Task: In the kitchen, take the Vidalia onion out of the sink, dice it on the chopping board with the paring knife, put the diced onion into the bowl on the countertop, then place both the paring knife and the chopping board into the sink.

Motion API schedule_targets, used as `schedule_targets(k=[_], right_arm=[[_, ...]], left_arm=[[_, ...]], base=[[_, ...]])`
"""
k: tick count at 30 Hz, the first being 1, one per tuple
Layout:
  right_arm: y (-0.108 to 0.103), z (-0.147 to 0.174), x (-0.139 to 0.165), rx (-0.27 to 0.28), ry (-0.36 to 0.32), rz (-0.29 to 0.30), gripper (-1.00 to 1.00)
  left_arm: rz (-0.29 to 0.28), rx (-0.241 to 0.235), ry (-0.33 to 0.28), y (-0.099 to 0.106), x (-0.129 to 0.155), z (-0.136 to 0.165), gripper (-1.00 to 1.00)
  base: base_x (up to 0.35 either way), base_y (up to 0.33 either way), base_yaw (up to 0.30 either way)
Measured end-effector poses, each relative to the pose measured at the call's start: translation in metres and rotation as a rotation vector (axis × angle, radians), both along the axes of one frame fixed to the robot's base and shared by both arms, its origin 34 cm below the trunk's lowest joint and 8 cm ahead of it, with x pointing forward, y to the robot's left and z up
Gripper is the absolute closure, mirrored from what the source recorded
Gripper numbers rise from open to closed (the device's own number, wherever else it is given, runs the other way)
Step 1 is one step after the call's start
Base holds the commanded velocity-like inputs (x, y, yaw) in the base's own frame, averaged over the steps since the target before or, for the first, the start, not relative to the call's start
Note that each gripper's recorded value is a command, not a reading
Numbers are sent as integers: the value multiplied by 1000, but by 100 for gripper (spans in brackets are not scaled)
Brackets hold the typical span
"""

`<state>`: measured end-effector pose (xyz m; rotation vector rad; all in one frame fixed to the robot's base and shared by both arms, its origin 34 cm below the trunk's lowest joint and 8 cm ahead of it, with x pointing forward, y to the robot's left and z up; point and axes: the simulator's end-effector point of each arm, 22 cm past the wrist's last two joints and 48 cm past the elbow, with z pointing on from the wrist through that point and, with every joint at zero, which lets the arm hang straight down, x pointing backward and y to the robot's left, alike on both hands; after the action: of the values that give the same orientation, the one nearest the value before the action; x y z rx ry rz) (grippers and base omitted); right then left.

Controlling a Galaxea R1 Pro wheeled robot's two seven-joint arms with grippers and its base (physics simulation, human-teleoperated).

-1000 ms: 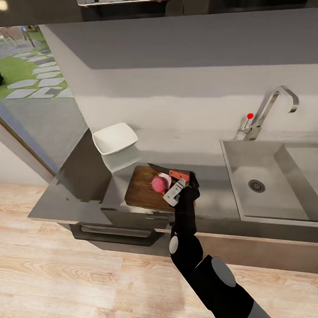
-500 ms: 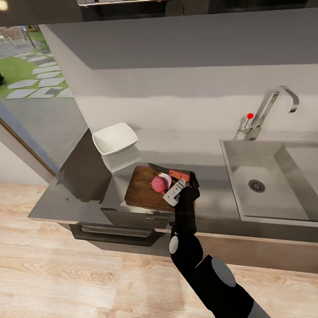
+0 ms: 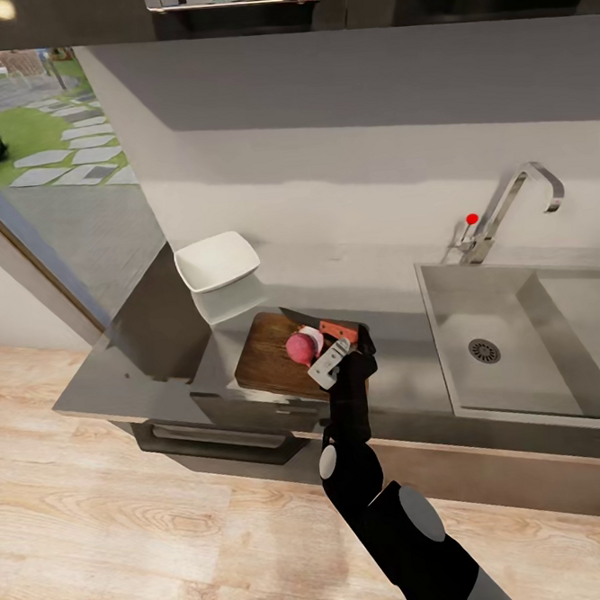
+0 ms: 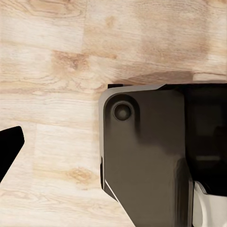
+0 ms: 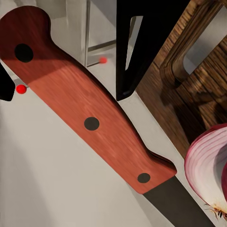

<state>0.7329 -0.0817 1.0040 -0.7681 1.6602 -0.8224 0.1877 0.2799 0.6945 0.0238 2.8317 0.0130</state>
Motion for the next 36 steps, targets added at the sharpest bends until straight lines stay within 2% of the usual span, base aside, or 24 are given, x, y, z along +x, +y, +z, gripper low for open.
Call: schedule_targets(k=[36], right_arm=[[0,0,0,-1,-1,0,100]], left_arm=[[0,0,1,0,-1,0,-100]], base=[[0,0,0]])
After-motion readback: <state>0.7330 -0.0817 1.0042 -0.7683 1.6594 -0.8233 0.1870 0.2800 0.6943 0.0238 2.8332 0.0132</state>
